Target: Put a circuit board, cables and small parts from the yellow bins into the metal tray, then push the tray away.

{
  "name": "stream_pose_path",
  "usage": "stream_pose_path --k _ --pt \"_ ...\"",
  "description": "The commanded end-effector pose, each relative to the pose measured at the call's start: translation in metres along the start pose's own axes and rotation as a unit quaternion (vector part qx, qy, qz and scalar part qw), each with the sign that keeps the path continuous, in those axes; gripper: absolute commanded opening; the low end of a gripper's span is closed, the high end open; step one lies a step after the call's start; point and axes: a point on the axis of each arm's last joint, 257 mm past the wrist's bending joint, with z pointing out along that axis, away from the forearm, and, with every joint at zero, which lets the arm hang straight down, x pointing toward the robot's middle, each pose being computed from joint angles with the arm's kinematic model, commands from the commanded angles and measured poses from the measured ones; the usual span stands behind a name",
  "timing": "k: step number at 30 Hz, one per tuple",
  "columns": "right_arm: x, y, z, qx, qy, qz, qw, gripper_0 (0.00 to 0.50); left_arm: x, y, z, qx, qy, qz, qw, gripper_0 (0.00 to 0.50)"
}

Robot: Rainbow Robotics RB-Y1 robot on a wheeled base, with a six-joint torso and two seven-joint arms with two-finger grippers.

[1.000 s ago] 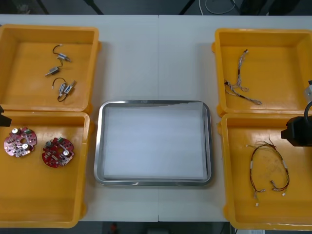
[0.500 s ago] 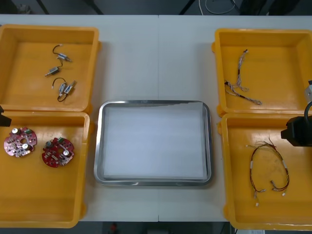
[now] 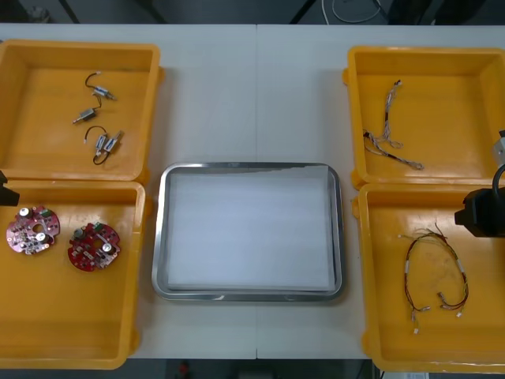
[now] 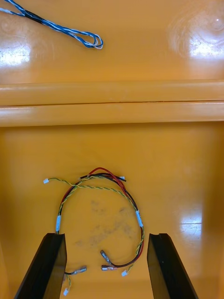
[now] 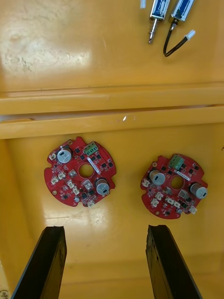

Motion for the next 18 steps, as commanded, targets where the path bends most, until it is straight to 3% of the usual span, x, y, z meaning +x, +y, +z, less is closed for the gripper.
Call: stream_pose_path --k 1,2,3,8,18 --pt "-0.006 -0.007 -0.007 0.013 -0.008 0.002 1.0 0.5 -0.004 -0.004 -0.001 0.007 -0.005 -0.032 0.9994 0.5" --pt "-0.006 -0.007 -0.008 0.012 -0.009 0.002 1.0 0.5 -0.006 -0.004 -0.002 0.008 -0.007 -0.032 0.9994 0.5" --pt "-0.014 -0.008 -0.016 0.013 -0.023 -0.002 1.0 0.5 -0.009 -0.005 -0.003 0.009 -0.011 -0.033 0.9994 0.5" --pt "-0.011 -0.009 -0.018 0.01 -0.025 -0.003 1.0 0.5 -0.013 -0.004 -0.005 0.004 -0.015 -0.055 0.9983 0.5" --pt "0.027 -0.021 -0.01 0.008 0.011 -0.008 1.0 0.5 -0.005 -0.003 0.005 -0.01 0.001 -0.137 0.9906 0.5"
